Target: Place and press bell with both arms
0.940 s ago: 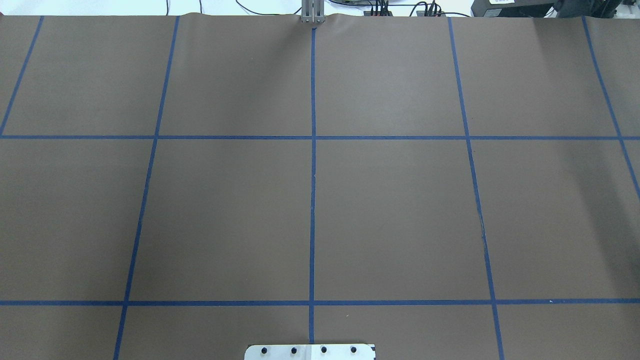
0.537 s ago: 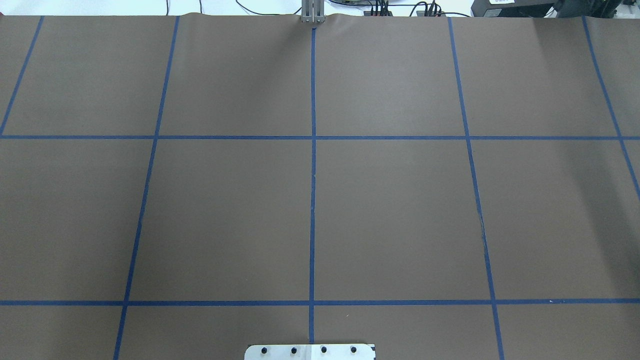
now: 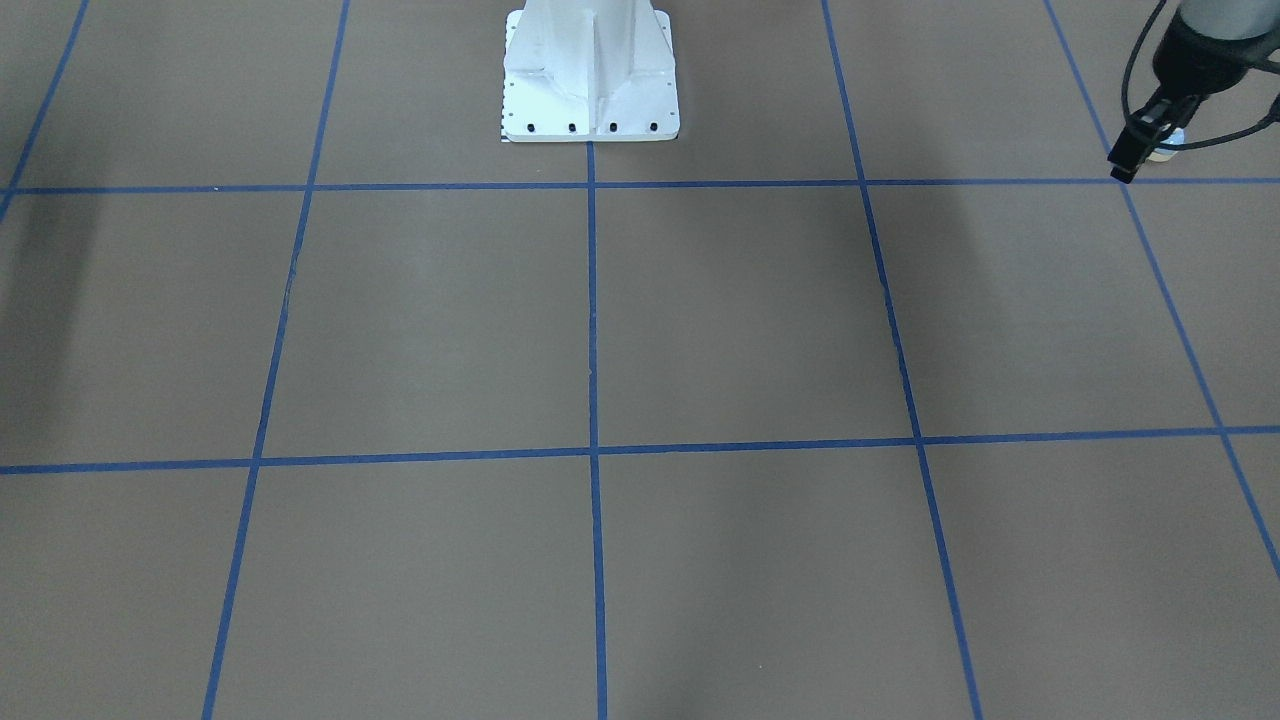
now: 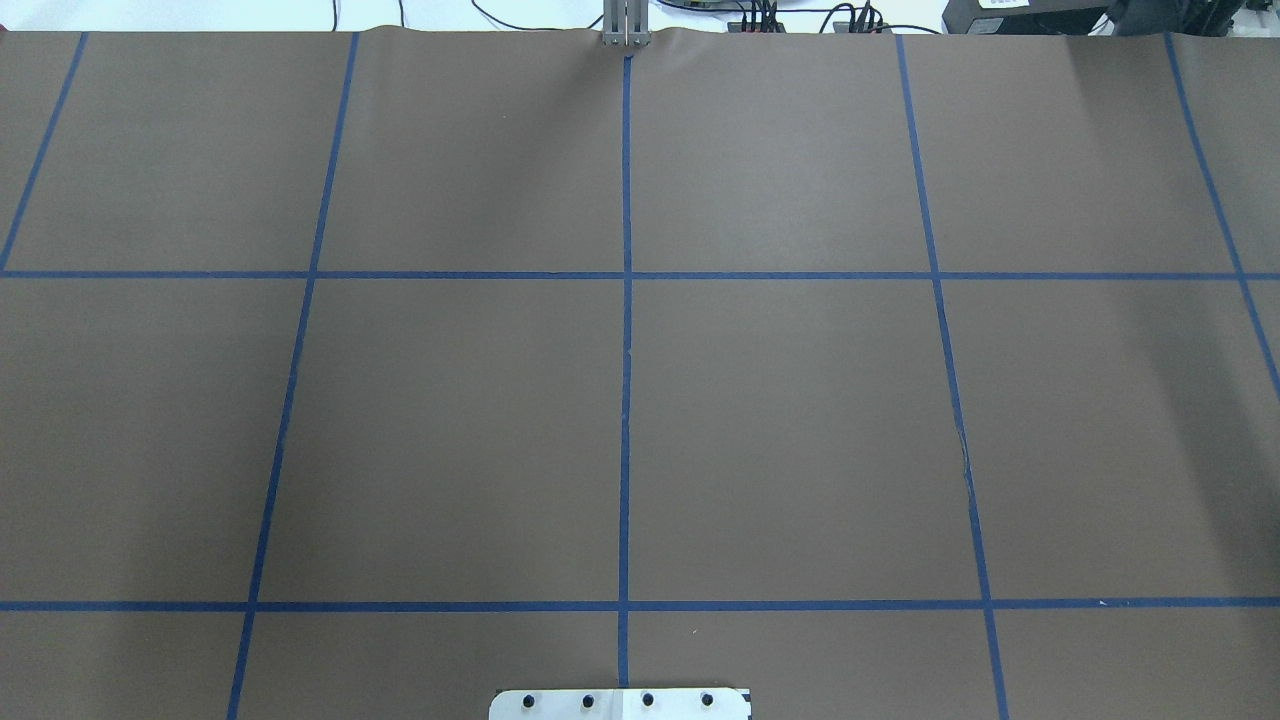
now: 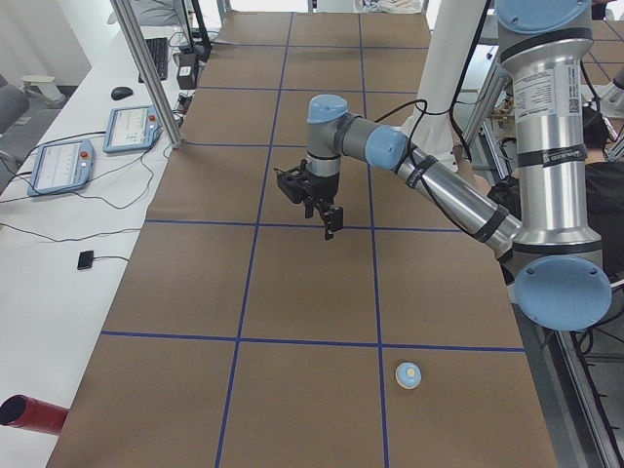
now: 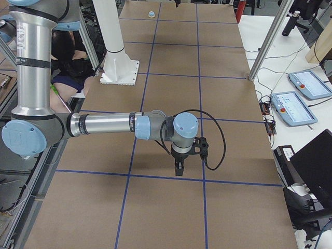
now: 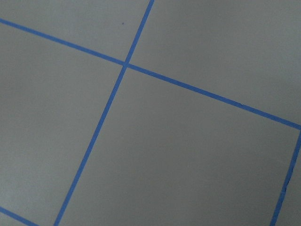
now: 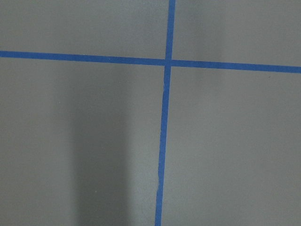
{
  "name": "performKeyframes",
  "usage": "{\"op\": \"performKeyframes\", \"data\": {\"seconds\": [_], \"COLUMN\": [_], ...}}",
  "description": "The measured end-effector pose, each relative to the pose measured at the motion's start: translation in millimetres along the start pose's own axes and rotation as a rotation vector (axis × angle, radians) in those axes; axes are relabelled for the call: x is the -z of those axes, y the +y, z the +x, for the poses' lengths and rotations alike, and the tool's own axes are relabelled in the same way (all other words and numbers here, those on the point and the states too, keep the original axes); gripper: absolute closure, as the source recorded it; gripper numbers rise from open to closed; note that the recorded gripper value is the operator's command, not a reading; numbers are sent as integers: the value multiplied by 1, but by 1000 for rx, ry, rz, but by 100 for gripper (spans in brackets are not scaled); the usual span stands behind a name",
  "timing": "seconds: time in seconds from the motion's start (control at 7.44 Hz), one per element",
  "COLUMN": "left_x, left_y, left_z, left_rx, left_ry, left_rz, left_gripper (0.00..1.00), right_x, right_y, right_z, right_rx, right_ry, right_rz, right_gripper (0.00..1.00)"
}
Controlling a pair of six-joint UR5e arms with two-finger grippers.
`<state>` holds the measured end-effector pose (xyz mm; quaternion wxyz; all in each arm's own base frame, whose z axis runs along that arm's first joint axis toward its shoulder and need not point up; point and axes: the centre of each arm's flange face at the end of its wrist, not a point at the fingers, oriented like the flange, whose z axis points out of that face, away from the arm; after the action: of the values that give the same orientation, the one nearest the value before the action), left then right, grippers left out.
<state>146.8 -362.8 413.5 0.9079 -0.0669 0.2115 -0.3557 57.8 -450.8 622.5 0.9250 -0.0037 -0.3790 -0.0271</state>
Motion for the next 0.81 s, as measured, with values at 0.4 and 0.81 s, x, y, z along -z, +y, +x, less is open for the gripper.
{"op": "performKeyframes", "data": {"seconds": [0.4, 0.81], "left_x": [-69, -127], "left_y": [98, 141], "left_z": [13, -26], "left_rx": [245, 477], "left_ry": [-222, -354], "left_rz": [171, 320], "left_gripper": [0, 0], "right_x": [0, 3], "right_y": [0, -1], "right_z": [0, -2], "right_rx": [2, 8], "right_ry": [2, 3], "right_rz": [1, 6], "right_gripper": [0, 0]}}
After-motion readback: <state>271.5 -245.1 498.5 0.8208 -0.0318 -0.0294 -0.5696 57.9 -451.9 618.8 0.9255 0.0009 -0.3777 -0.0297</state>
